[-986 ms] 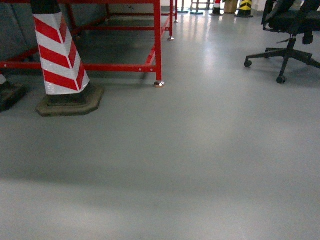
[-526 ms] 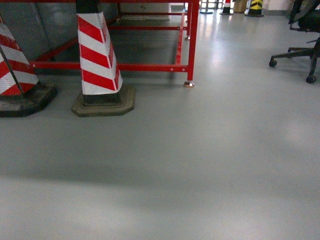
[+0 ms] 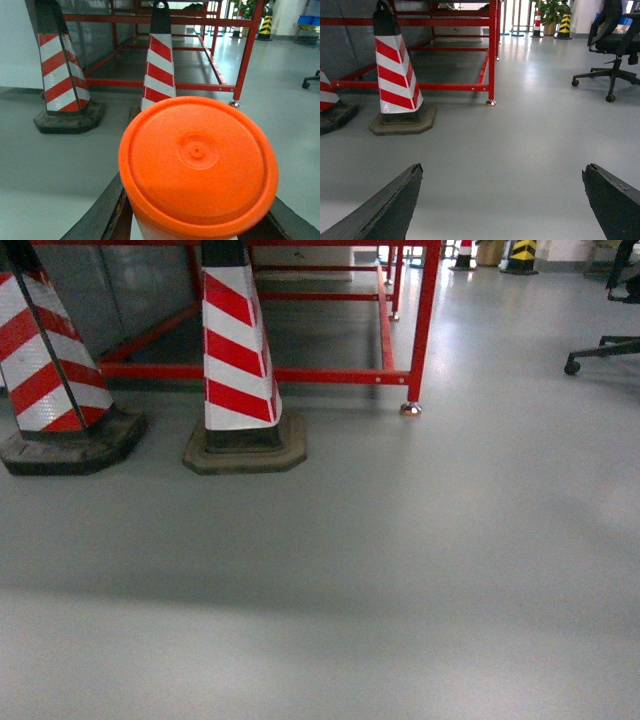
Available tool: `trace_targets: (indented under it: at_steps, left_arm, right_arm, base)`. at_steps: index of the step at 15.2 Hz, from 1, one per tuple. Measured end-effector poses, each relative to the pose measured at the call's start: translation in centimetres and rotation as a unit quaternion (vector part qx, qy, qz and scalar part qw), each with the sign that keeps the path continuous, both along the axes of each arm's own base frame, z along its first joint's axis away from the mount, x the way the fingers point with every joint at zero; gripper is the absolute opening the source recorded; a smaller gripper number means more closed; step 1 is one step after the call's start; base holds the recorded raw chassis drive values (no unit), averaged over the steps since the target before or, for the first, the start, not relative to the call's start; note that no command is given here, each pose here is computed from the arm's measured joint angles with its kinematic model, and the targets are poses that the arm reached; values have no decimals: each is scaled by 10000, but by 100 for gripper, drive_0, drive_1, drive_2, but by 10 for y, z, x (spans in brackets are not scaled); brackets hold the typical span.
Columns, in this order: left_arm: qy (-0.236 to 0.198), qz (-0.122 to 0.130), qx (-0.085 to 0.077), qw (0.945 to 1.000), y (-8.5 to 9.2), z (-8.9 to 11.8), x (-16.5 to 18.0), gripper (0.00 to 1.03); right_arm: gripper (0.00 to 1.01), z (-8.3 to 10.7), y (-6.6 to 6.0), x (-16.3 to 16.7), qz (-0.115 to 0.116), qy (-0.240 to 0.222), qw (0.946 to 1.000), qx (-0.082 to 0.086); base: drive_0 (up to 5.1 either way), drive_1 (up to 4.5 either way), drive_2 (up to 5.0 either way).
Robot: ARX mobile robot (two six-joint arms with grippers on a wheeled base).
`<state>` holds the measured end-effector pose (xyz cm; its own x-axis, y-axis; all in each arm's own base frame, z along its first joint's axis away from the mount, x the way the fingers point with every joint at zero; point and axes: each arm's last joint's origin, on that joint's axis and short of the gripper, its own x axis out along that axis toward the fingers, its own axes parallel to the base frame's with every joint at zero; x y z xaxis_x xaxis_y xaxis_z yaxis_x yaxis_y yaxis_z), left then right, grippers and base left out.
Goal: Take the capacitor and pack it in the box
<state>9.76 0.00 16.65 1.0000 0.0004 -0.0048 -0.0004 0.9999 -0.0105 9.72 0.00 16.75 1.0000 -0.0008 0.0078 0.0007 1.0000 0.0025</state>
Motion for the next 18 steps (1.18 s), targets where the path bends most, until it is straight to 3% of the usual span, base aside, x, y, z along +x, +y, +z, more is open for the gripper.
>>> trace_targets:
  at_steps: [18]
  left_arm:
    - [2,13,0,10000,0,0,0,44]
  right_arm:
    - [98,0,0,0,19,19,10000,0]
  base:
    - [-468,236,236]
